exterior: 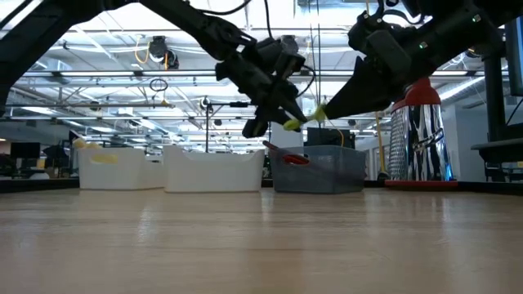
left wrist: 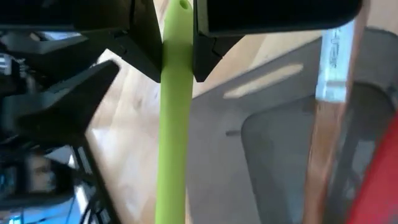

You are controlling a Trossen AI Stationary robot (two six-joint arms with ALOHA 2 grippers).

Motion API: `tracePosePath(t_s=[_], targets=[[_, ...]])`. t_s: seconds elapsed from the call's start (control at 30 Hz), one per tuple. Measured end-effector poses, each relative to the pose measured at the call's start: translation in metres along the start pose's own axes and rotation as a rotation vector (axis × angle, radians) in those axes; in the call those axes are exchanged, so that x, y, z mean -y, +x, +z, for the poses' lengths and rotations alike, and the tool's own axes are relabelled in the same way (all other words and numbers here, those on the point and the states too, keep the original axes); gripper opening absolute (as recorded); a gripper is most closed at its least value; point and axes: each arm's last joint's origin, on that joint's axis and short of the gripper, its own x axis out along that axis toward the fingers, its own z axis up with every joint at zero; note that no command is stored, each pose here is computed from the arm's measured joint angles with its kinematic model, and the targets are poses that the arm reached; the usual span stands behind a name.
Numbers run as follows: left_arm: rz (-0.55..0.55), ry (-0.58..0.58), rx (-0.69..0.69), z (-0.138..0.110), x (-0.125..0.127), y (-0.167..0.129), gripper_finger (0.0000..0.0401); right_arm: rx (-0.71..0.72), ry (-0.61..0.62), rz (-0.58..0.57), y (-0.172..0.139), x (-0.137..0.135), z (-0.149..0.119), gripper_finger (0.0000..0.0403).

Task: Pick & Place Kitchen Items
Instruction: Put the green serving spoon into the black bin

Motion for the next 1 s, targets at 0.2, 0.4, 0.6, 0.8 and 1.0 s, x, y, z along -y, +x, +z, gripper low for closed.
tracePosePath(t_s=[0.2, 0.4, 0.6, 0.8, 1.0], targets=[[0.009, -0.041, -0.018, 0.002, -0.012, -0.002, 0.0083, -0.002, -0.001, -0.001, 0.0, 0.0, 0.0, 0.0148], [0.013, -0.048, -0.025, 0.002, -0.014, -0.003, 0.0092, -0.003, -0.005, -0.004, 0.0, 0.001, 0.0, 0.0136], [0.021, -0.017, -0.021, 0.002, -0.014, -0.003, 0.0088, -0.002, 0.005, -0.025, 0.002, 0.005, 0.001, 0.013], [0.114, 0.043, 0.033, 0.003, -0.016, -0.002, 0.0089, -0.001, 0.02, -0.052, 0.005, 0.013, 0.003, 0.013], [0.181, 0.161, 0.118, 0.009, -0.013, -0.001, 0.0089, -0.001, 0.028, -0.068, 0.007, 0.017, 0.004, 0.013]])
